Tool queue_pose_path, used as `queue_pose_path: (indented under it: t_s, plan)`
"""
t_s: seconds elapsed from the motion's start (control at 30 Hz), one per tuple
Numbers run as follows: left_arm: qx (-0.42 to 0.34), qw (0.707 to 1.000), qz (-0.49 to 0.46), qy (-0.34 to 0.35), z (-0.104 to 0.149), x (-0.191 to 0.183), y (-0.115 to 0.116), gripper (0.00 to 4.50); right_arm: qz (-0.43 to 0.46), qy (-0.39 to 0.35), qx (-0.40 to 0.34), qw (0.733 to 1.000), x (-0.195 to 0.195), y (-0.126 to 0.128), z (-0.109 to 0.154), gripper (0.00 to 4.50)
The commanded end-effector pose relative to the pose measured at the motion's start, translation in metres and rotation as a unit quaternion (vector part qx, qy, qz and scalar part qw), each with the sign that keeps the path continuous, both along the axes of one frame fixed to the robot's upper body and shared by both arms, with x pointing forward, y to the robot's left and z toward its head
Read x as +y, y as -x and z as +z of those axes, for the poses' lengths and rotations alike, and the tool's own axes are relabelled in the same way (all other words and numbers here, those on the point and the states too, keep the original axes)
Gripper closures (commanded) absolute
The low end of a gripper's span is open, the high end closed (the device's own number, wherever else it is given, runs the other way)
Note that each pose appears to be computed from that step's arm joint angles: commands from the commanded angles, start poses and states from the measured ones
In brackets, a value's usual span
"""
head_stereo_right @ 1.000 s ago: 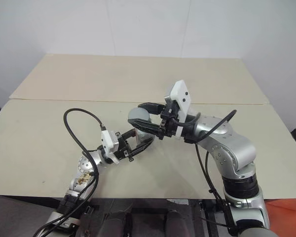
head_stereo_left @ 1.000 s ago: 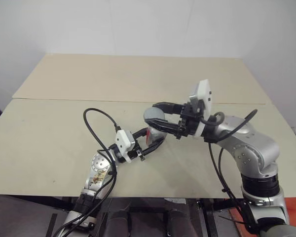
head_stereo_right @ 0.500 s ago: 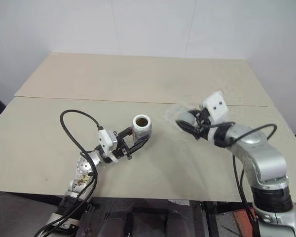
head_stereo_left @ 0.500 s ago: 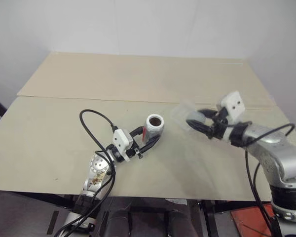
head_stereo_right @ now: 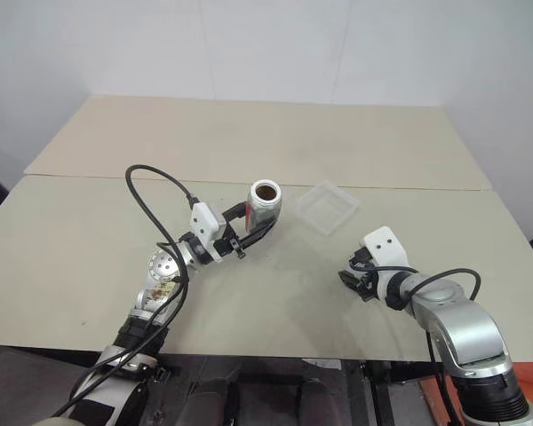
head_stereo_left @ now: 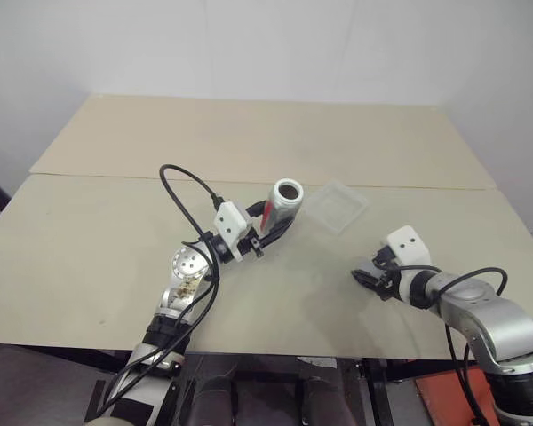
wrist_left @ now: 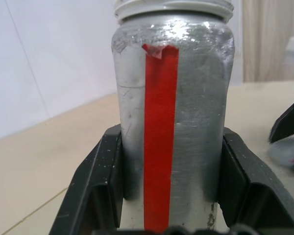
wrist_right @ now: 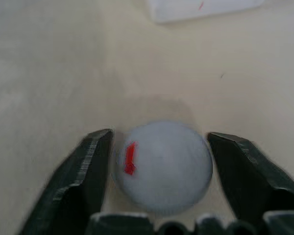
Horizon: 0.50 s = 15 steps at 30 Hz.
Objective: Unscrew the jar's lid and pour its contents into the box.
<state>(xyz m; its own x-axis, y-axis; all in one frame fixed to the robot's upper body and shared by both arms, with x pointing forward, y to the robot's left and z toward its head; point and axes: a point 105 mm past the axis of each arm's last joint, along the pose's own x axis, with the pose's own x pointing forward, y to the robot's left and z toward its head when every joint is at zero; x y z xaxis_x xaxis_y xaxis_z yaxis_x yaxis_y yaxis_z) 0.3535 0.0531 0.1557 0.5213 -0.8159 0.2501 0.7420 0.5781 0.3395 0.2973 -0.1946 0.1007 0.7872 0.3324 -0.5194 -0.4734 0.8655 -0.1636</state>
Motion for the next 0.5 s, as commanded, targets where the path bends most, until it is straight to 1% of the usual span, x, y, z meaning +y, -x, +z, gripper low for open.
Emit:
queue_pose_path:
  t_s: [0.03,0.1,0.17,0.27,0.33,0.43,0.5]
  plan:
    - [-0.032,0.999,-0.002,-0.005,0.014,-0.002,-0.005,2.38,0.000,-0.002,-0.041,0.999,-0.001,0.000,0.024,0.03]
    - [-0.035,0.999,-0.005,-0.018,0.014,-0.004,-0.008,2.38,-0.002,-0.003,-0.055,0.998,-0.002,0.001,0.031,0.03]
    - [-0.043,0.998,-0.002,-0.047,0.013,-0.007,-0.014,2.38,-0.004,0.001,-0.079,0.997,-0.001,0.000,0.041,0.03]
    - [-0.058,0.994,0.015,-0.091,0.014,-0.015,-0.029,2.38,-0.038,0.005,-0.122,0.992,-0.004,-0.010,0.057,0.03]
    - [-0.062,0.992,0.025,-0.103,0.020,-0.023,-0.041,2.38,-0.041,0.014,-0.145,0.988,-0.003,-0.013,0.065,0.03]
    - [-0.073,0.987,0.046,-0.133,0.030,-0.035,-0.059,2.38,-0.053,0.018,-0.162,0.985,-0.004,-0.017,0.070,0.03]
    - [-0.090,0.980,0.061,-0.164,0.036,-0.044,-0.068,2.38,-0.059,0.019,-0.164,0.985,-0.004,-0.018,0.071,0.03]
